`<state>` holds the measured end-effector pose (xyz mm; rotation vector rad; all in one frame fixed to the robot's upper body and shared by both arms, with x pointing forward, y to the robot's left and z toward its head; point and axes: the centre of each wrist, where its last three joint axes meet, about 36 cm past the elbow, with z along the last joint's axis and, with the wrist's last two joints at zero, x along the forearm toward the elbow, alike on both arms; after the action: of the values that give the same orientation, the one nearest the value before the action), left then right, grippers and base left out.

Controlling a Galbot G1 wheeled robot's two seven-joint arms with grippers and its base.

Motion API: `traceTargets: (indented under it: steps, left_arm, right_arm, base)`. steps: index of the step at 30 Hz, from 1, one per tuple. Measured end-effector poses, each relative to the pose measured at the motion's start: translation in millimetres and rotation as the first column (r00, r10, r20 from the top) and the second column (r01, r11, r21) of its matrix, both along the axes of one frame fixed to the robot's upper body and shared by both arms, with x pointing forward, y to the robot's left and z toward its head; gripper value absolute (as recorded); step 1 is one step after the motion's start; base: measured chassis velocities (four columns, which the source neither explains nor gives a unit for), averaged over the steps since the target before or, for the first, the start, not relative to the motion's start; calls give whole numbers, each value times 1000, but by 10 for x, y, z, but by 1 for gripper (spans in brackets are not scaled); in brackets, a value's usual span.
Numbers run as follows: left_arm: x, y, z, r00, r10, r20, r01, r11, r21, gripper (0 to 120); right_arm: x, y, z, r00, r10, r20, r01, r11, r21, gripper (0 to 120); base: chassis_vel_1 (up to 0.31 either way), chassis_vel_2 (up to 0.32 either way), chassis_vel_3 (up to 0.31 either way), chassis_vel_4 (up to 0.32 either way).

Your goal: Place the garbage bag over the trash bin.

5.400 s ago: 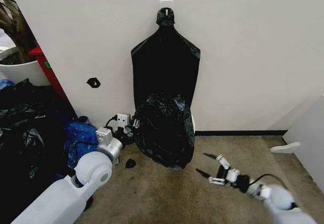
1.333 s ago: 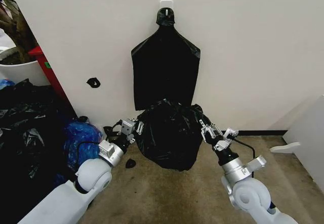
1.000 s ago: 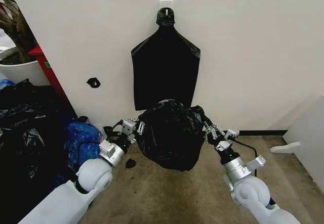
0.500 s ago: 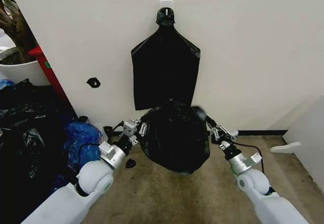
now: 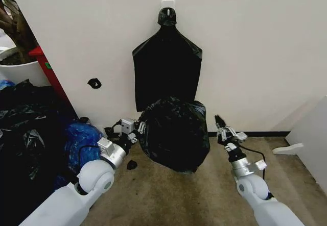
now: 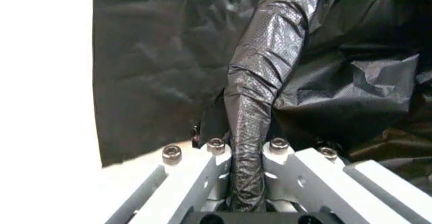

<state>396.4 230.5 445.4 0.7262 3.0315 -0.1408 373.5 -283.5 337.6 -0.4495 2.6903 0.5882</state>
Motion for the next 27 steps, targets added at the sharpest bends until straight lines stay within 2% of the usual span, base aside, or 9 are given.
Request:
traceTargets:
  steps: [1, 3, 7, 8, 10, 12, 15, 20, 27]
  left_arm:
    - [0, 0, 0, 1000, 0, 0, 0, 1000, 0, 1]
    - [3, -4, -7, 1000, 20, -22, -20, 1000, 9, 1]
    - [4, -25, -6, 995, 70, -66, -69, 998, 14, 1]
    - [3, -33, 1, 994, 79, -77, -79, 997, 12, 1]
    - [1, -36, 3, 993, 82, -81, -81, 997, 11, 1]
    - [-4, -43, 7, 993, 86, -86, -85, 996, 9, 1]
    - [-15, -45, 2, 992, 86, -89, -85, 996, 9, 1]
    - [-72, -62, 2, 993, 77, -92, -77, 997, 7, 1]
    - [-144, -76, 11, 993, 68, -96, -68, 998, 3, 1]
  right_arm:
    - [0, 0, 0, 1000, 0, 0, 0, 1000, 0, 23]
    - [-146, 124, 140, 1000, -15, 8, 15, 1000, 0, 32]
    - [-444, 335, 357, 998, -51, 31, 53, 995, -89, 49]
    - [-547, 377, 370, 998, -51, 39, 56, 990, -132, 53]
    - [-593, 392, 367, 998, -49, 44, 55, 986, -154, 55]
    - [-802, 458, 327, 998, -30, 57, 42, 971, -235, 67]
    - [-919, 504, 298, 998, -14, 54, 28, 964, -264, 73]
    - [-1086, 602, 266, 998, 15, 61, 4, 954, -300, 95]
    - [-1319, 700, 242, 999, 36, 33, -24, 950, -310, 100]
  base:
    - [0, 0, 0, 0]
    - [0, 0, 0, 0]
    - [0, 0, 0, 0]
    - [0, 0, 0, 0]
    - [0, 0, 0, 0]
    - [0, 0, 0, 0]
    - [0, 0, 0, 0]
    - [0, 0, 0, 0]
    - [0, 0, 0, 0]
